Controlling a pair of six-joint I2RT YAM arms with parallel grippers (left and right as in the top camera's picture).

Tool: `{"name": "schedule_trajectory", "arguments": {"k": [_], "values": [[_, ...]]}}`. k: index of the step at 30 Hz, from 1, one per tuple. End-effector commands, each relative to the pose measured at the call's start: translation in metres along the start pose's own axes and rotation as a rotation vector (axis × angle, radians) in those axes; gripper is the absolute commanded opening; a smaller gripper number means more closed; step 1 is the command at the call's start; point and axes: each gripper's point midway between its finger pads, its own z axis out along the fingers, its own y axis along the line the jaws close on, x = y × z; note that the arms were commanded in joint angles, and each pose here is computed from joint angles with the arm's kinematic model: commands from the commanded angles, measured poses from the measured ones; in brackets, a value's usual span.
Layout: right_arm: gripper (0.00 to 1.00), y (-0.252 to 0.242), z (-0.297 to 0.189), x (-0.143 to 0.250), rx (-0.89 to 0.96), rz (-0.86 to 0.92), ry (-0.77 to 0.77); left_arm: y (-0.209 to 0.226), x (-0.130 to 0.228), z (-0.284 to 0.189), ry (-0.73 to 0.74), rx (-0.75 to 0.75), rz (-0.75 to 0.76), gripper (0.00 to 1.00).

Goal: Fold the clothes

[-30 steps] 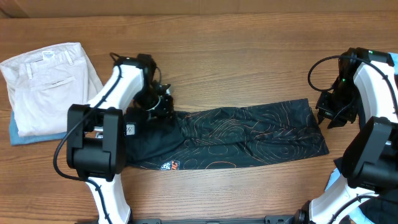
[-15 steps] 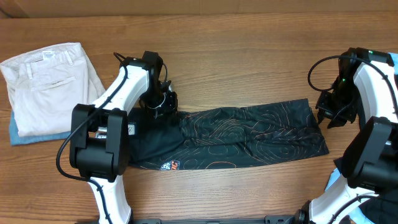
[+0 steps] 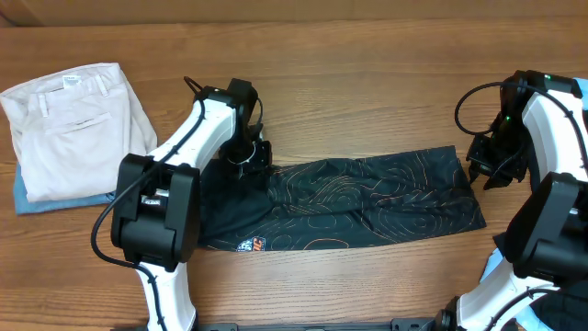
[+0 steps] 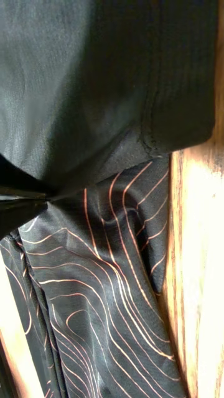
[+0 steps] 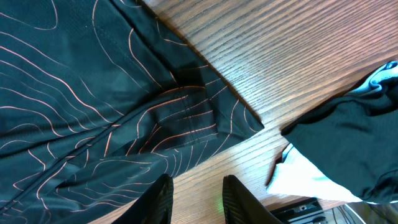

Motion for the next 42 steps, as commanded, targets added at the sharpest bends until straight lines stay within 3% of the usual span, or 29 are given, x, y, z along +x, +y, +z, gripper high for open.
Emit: {"name": "schedule_trajectory", "arguments": {"k": [1, 8, 17, 27, 42], "values": [[0.3, 0.0, -0.002, 0.002, -0.002, 0.002, -0.008, 0.0, 0.003, -0.004, -0.011, -0.019, -0.002, 0.04], [0.3, 0.0, -0.002, 0.002, -0.002, 0.002, -0.009, 0.0, 0.011, -0.011, 0.001, -0.023, -0.001, 0.04], [0.3, 0.0, -0.002, 0.001, -0.002, 0.002, -0.009, -0.042, 0.036, -0.042, -0.077, -0.015, 0.178, 0.04], [0.3, 0.0, -0.002, 0.002, -0.002, 0.002, -0.009, -0.069, 0.08, -0.015, 0.025, -0.071, 0.296, 0.04], [0.3, 0.0, -0.002, 0.002, -0.002, 0.002, -0.008, -0.053, 0.116, -0.014, 0.169, -0.137, 0.269, 0.05]]}}
